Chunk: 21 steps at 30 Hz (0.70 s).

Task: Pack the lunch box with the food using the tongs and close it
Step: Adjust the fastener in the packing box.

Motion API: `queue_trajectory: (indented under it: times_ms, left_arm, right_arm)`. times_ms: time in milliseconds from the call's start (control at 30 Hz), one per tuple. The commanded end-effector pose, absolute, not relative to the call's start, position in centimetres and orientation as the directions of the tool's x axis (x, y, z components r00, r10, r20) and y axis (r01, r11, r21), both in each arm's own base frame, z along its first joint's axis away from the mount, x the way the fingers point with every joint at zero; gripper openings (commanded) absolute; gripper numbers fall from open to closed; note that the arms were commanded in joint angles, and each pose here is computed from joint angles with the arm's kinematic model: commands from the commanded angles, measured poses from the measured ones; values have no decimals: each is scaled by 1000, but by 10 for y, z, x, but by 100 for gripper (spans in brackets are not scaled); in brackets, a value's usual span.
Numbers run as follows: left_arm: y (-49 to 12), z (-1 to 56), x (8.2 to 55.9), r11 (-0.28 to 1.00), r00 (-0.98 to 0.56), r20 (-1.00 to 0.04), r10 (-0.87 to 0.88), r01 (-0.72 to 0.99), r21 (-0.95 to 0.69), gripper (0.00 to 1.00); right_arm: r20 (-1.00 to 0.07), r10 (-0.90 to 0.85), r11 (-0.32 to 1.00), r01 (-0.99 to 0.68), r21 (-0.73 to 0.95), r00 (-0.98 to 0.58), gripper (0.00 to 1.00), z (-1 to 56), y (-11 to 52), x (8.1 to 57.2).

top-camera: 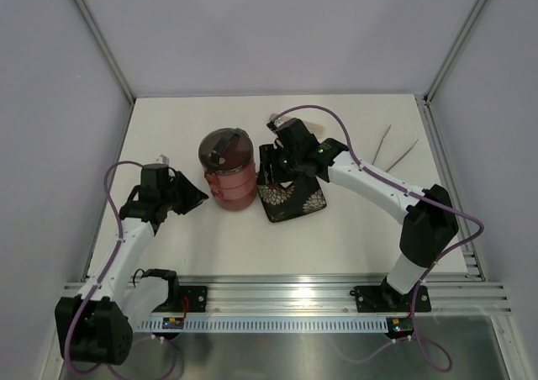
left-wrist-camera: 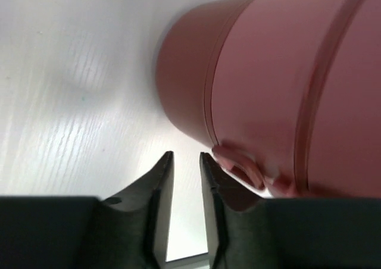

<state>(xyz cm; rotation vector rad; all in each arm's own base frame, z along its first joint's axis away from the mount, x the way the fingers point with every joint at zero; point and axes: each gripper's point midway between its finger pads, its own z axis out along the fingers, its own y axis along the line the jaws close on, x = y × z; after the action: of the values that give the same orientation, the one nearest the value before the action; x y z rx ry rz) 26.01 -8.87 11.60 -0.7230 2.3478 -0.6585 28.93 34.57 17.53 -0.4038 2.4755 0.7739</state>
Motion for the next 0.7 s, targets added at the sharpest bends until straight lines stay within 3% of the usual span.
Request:
queue_trajectory:
  times_ms: [0, 133, 167, 200, 400, 667]
  left_arm:
    - [-76, 126, 243, 770, -659, -451, -601, -327, -549, 36]
    - [-77, 137, 229, 794, -655, -503, -563, -260, -550, 63]
    - [-80, 138, 226, 800, -662, -511, -548, -235, -553, 76]
    - [-79, 141, 224, 807, -657, -527, -538, -221, -548, 82]
    - [-102, 148, 232, 832, -623, -636, -455, -42, -553, 92]
    - [-91, 168, 246, 960, -502, -860, -88, 188, -208, 95]
  right_arm:
    - [-565, -34, 824, -343, 451, -825, 62, 196, 330, 294]
    - [-560, -5, 830, -316, 459, -829, 64, 197, 319, 296]
    - [-561, -3, 834, -312, 456, -828, 64, 197, 316, 298]
    - [-566, 0, 836, -310, 452, -824, 65, 199, 313, 300]
    - [-578, -4, 846, -311, 434, -816, 66, 202, 300, 302]
    - [-575, -33, 846, -329, 419, -818, 68, 200, 292, 292]
